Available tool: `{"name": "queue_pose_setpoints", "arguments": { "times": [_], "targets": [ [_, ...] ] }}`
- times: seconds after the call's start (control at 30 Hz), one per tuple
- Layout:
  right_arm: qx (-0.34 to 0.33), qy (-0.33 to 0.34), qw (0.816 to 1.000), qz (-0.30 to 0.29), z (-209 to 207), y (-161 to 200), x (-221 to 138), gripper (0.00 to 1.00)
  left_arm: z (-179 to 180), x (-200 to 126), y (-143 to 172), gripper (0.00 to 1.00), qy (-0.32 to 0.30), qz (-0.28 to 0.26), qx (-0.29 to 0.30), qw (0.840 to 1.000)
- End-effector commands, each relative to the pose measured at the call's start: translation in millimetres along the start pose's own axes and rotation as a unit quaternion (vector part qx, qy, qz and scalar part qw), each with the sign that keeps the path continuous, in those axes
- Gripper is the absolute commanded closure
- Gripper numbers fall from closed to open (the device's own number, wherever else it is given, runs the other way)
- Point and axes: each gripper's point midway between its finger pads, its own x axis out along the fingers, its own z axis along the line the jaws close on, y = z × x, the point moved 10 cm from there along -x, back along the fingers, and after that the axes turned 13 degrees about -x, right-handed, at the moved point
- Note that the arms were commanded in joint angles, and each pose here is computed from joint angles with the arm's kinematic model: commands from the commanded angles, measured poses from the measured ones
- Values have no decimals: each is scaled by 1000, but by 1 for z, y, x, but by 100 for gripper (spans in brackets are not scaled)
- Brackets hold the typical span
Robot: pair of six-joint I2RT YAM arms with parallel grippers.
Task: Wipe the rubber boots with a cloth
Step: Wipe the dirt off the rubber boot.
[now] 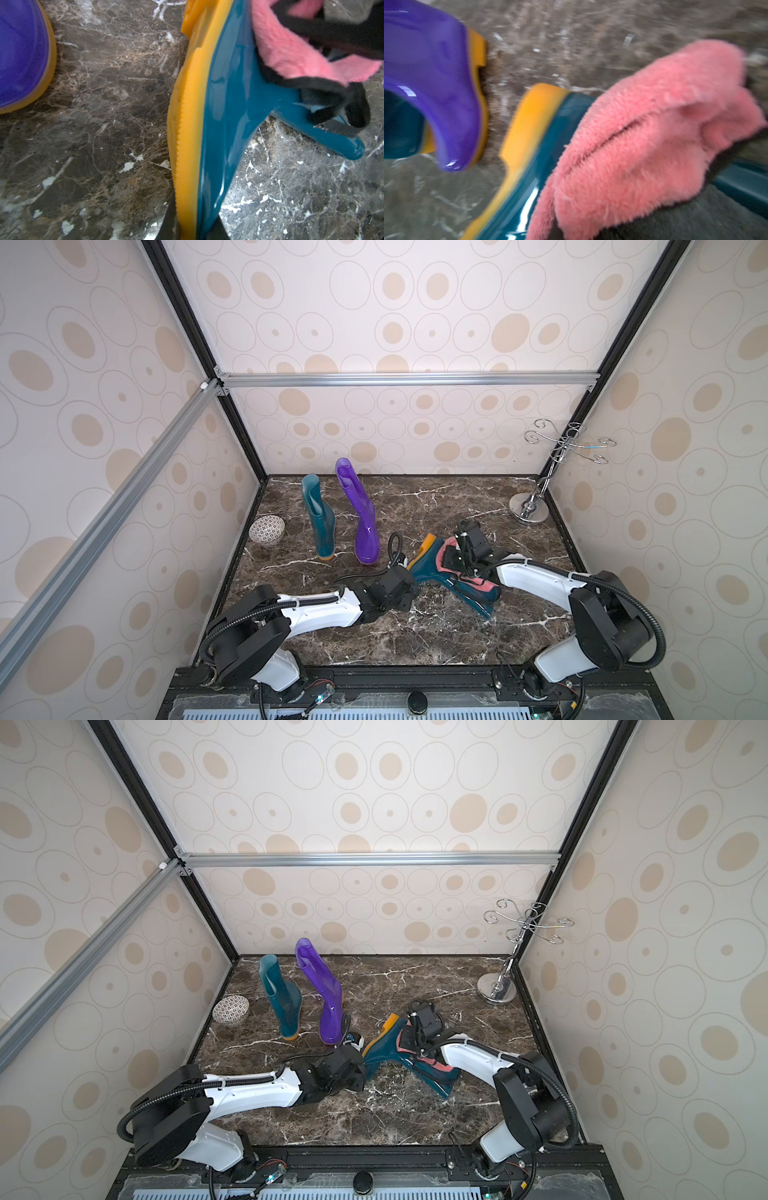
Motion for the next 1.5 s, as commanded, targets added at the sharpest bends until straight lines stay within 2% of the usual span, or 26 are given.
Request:
{"name": "queue_pose_setpoints", "arguments": {
  "times": [0.0,0.2,0.3,0.43,0.53,0.6,0.73,0.83,1.0,1.13,1.27,1.4,1.47],
  "targets": [
    [15,-91,996,-18,29,-20,14,100,-10,3,0,100,25,6,1,1000],
    [3,-48,999,10,16,-3,32,100,-10,2,0,100,23,5,-1,1000],
    [-12,4,1000,7,-2,16,18,100,-10,1,-1,100,18,2,5,1000],
    [-29,80,996,39,-29,42,-5,100,-11,0,-4,100,18,-1,7,1000],
    [-19,110,992,59,-50,53,-25,100,-13,-2,-5,100,22,-3,7,1000],
    [-19,118,991,53,-59,53,-44,100,-13,-3,-5,100,25,-5,6,1000],
    [-43,99,994,23,-56,46,-77,100,-15,-3,-6,100,28,-2,7,1000],
    [-42,51,998,18,-49,46,-81,100,-15,-3,-6,100,30,-4,4,1000],
    [-18,-68,997,23,-26,37,-51,100,-13,-1,-4,100,32,-2,2,999],
    [-41,-114,993,7,9,19,-26,100,-13,0,-2,100,32,2,0,999],
    [-33,-169,985,1,45,2,-9,100,-11,0,-1,100,33,1,-3,999],
    [-48,-181,982,-15,79,-1,-11,100,-12,-2,-3,100,29,-1,1,1000],
    [-24,-178,984,-15,77,9,-10,100,-13,-3,-5,100,28,-4,4,1000]
  ]
}}
